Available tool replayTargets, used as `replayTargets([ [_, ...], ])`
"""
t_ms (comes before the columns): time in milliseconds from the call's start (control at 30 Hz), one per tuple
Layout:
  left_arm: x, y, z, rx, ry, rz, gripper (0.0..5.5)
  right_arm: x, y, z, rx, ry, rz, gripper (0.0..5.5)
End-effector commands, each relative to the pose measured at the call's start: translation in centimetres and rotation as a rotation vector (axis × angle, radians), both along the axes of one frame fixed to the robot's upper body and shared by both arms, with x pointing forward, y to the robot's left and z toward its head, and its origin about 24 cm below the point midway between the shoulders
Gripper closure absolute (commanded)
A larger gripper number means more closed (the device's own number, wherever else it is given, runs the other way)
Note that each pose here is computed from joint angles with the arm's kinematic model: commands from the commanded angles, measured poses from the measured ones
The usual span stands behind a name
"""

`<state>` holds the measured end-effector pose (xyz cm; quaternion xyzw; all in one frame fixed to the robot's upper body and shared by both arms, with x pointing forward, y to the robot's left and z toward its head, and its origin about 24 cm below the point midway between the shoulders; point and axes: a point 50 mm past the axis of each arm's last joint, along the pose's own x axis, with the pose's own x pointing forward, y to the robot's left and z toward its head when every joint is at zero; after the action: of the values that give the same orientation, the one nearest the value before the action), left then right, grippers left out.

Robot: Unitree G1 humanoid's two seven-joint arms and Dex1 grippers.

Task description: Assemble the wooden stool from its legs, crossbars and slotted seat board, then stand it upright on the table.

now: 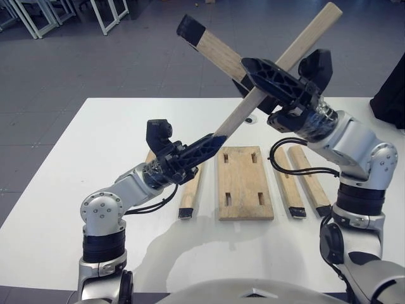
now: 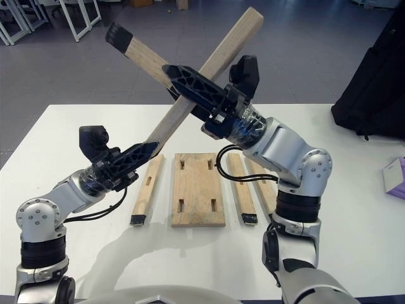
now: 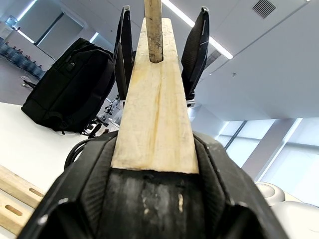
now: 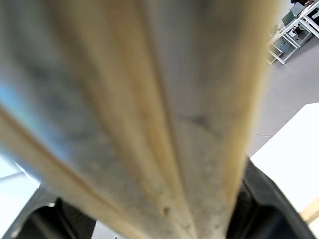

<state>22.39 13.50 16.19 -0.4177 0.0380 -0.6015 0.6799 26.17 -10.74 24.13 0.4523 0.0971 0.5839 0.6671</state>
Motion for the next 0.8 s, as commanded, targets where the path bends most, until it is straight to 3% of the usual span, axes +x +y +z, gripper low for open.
replayTargets([
  [33, 0.5, 0.6, -0.6, 0.045, 0.024, 0.068, 3.47, -0.3, -0.1, 1.6, -0.006, -0.083, 0.036, 3.14],
  [167, 0.6, 0.8, -0.1, -0.003, 0.032, 0.054, 3.47, -0.3, -0.3, 1.7, -0.015, -0.094, 0.040, 3.23],
  [300, 0.3, 1.1, 0.2, -0.021, 0.037, 0.016, 2.64, 0.1, -0.9, 1.8, -0.037, -0.089, 0.019, 3.30],
  [467, -0.5, 6.1, -0.3, 0.072, 0.055, 0.143, 1.85, 1.1, -3.1, 2.3, -0.084, -0.092, -0.083, 3.47],
  [533, -0.1, 7.0, -1.1, 0.308, 0.035, 0.250, 1.62, 1.6, -4.4, 2.3, -0.111, -0.102, -0.152, 3.47],
  [633, 0.8, 3.9, -4.1, 0.823, -0.120, 0.247, 1.62, 2.1, -6.1, 2.3, -0.129, -0.116, -0.273, 3.47],
  [800, 0.8, -0.3, -7.3, 1.208, -0.442, 0.142, 1.62, 3.4, -6.3, 1.3, -0.232, -0.105, -0.388, 3.47],
])
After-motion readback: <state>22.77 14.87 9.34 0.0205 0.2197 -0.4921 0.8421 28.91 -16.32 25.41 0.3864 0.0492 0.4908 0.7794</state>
